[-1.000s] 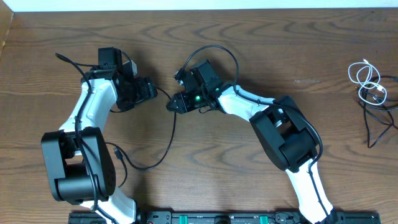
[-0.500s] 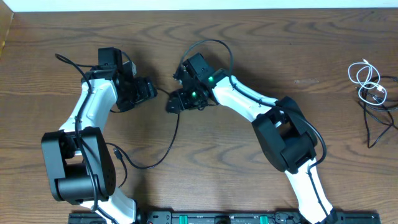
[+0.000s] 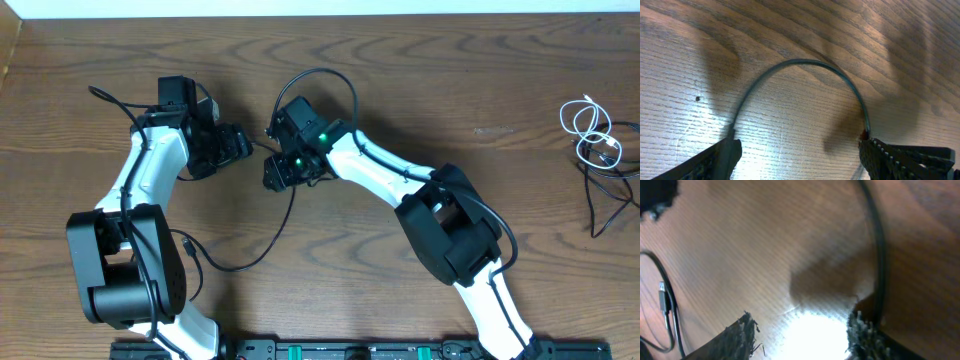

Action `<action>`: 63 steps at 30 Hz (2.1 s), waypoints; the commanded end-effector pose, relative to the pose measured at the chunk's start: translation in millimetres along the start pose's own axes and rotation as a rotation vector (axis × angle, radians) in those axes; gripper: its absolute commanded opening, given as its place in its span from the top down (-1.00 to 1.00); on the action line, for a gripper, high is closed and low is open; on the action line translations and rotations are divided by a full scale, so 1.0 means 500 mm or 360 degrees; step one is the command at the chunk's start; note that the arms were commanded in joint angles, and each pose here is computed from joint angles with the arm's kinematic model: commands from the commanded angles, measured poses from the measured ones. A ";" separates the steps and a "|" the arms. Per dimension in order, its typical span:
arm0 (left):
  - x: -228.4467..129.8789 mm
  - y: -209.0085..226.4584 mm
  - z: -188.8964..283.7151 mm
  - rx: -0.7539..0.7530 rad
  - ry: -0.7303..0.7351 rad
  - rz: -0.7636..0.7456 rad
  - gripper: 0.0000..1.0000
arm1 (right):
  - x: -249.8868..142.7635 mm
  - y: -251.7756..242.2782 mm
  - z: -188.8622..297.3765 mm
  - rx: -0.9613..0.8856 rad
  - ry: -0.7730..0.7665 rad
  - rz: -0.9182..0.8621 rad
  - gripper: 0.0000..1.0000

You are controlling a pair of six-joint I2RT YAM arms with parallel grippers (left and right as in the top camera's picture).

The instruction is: Untangle cables

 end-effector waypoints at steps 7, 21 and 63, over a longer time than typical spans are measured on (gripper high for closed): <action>-0.003 0.005 -0.006 0.0018 0.0012 0.0032 -0.63 | -0.014 -0.014 -0.008 -0.0536 -0.0005 -0.0077 -0.28; -0.003 0.005 -0.006 0.0018 0.0012 0.0032 -0.63 | 0.045 0.035 0.082 -0.0594 0.0020 0.0059 -0.29; -0.003 0.005 -0.006 0.0018 0.0012 0.0032 -0.63 | -0.027 -0.262 0.478 -0.1220 -0.0186 -0.0590 0.99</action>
Point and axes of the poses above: each gripper's point midway between its finger pads, its own z axis back along the fingers, its own y axis along the line the jaws close on, x = y × z, the point moved 6 cm from there along z, back along the fingers, and after that the axes turned 14 degrees about z, right-handed, at the moved point
